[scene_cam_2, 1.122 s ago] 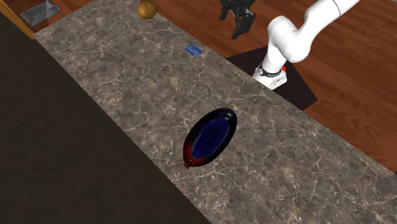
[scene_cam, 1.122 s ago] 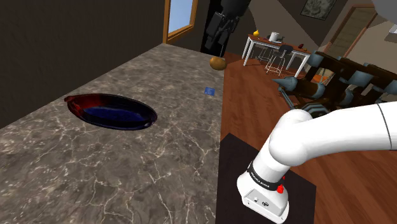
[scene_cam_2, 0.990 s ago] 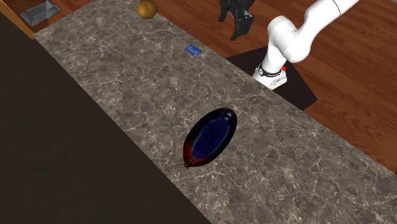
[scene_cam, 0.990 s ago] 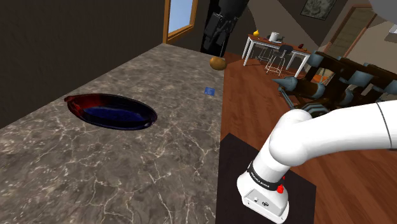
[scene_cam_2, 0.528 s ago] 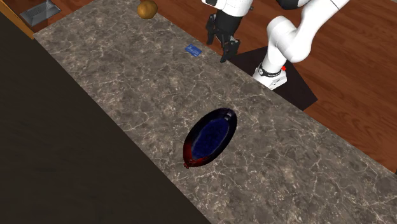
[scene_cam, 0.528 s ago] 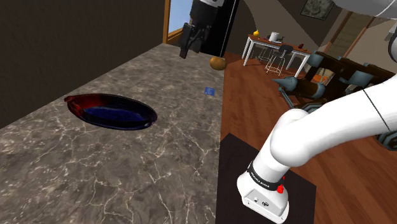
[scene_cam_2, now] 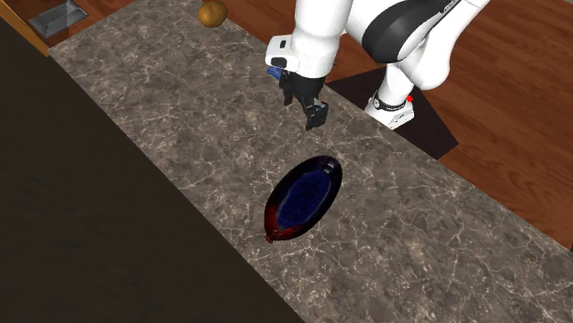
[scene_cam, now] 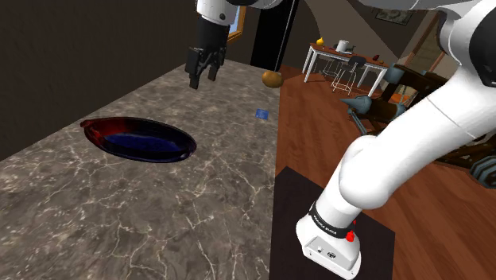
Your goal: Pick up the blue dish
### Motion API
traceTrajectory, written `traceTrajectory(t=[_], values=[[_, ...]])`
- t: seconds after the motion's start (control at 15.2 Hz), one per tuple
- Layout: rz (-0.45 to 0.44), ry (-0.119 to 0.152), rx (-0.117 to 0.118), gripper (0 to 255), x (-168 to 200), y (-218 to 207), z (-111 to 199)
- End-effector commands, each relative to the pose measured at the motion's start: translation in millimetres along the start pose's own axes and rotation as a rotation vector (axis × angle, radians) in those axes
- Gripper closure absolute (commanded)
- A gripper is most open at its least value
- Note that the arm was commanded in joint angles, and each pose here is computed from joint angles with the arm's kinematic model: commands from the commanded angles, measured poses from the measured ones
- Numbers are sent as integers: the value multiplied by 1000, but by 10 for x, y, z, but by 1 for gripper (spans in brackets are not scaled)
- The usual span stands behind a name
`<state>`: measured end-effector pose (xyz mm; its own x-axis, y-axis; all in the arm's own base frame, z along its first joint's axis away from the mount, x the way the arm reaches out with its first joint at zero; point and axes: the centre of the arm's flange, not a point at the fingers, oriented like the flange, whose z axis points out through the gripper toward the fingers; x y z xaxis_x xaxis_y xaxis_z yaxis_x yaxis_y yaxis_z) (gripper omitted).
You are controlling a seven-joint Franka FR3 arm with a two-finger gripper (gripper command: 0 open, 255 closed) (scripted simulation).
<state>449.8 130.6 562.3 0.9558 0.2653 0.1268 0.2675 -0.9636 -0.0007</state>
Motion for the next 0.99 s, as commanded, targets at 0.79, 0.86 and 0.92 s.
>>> traceTrajectory(t=[0.79,0.86,0.92], values=[[-141,-99,82,0,959,-744,1080],[-141,-99,82,0,952,-744,1132],[-141,-99,82,0,945,-744,1185]])
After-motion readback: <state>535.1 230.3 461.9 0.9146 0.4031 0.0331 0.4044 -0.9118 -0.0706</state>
